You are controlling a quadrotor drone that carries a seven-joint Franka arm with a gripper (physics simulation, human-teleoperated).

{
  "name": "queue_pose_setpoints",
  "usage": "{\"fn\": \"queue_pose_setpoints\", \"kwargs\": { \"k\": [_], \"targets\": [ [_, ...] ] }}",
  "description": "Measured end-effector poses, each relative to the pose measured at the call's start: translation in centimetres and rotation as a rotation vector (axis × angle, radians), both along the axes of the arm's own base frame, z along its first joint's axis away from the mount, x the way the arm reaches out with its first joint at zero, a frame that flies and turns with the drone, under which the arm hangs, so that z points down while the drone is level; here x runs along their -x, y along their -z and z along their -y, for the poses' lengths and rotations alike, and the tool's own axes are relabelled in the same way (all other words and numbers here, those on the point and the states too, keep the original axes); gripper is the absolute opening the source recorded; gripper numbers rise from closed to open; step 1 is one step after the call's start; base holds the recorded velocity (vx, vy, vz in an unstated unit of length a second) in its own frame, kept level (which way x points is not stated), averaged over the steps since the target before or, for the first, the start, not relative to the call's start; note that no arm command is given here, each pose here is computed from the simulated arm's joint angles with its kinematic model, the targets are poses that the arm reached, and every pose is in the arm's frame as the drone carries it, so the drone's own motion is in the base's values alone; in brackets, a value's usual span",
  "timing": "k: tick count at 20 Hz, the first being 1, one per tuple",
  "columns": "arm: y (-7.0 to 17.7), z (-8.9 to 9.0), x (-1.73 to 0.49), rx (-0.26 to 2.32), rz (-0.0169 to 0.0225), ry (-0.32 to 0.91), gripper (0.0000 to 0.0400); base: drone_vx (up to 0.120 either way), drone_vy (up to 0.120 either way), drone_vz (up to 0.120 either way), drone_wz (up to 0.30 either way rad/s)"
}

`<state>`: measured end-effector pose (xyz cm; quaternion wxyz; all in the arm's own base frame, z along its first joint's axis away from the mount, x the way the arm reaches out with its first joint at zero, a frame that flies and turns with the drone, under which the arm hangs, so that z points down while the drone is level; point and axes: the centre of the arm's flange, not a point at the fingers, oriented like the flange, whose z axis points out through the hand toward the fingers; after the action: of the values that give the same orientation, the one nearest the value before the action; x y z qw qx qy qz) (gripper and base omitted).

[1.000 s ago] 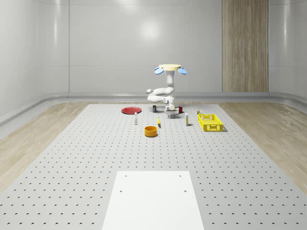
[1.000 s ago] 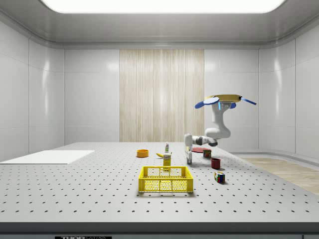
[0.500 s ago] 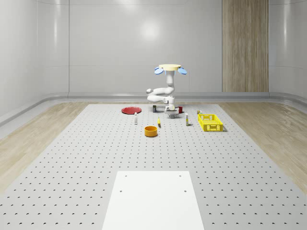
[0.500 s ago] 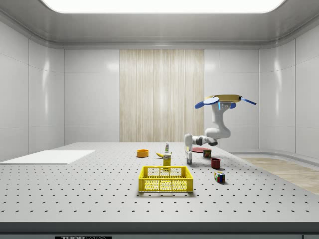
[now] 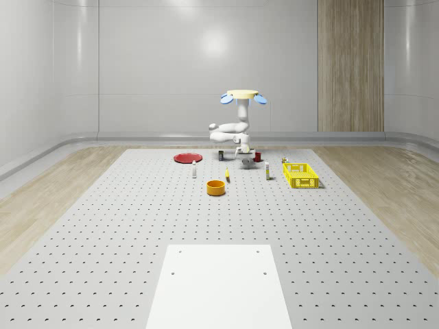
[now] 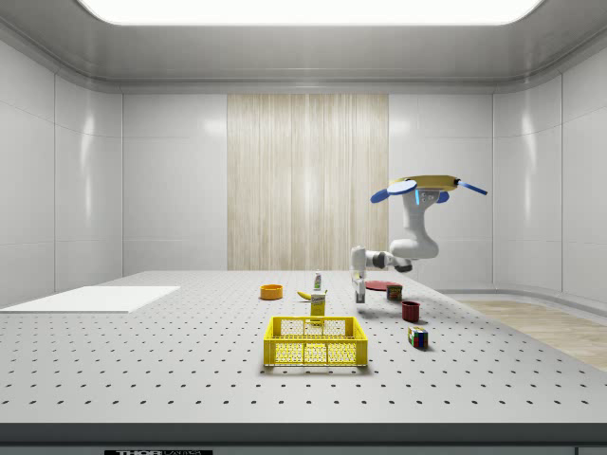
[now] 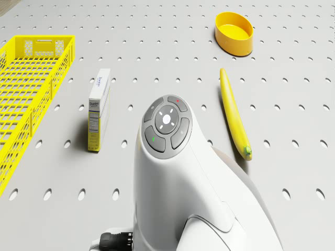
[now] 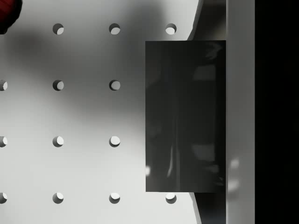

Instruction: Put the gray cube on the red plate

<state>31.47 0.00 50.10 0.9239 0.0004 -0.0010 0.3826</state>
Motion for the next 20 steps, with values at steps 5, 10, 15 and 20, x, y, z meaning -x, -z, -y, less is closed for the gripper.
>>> {"fn": "queue_pose_setpoints", "kwargs": {
  "k": [5,10,15,20],
  "targets": [
    [0.56,0.0,0.0,0.0,0.0,0.0,0.025,-0.12,-0.12,0.12,0.0],
    [0.75,0.0,0.0,0.0,-0.0001,0.0,0.025,-0.12,-0.12,0.12,0.0],
    [0.8,0.0,0.0,0.0,-0.0001,0.0,0.025,-0.12,-0.12,0.12,0.0],
    [0.82,0.0,0.0,0.0,-0.0001,0.0,0.025,-0.12,-0.12,0.016,0.0]
  ]
}}
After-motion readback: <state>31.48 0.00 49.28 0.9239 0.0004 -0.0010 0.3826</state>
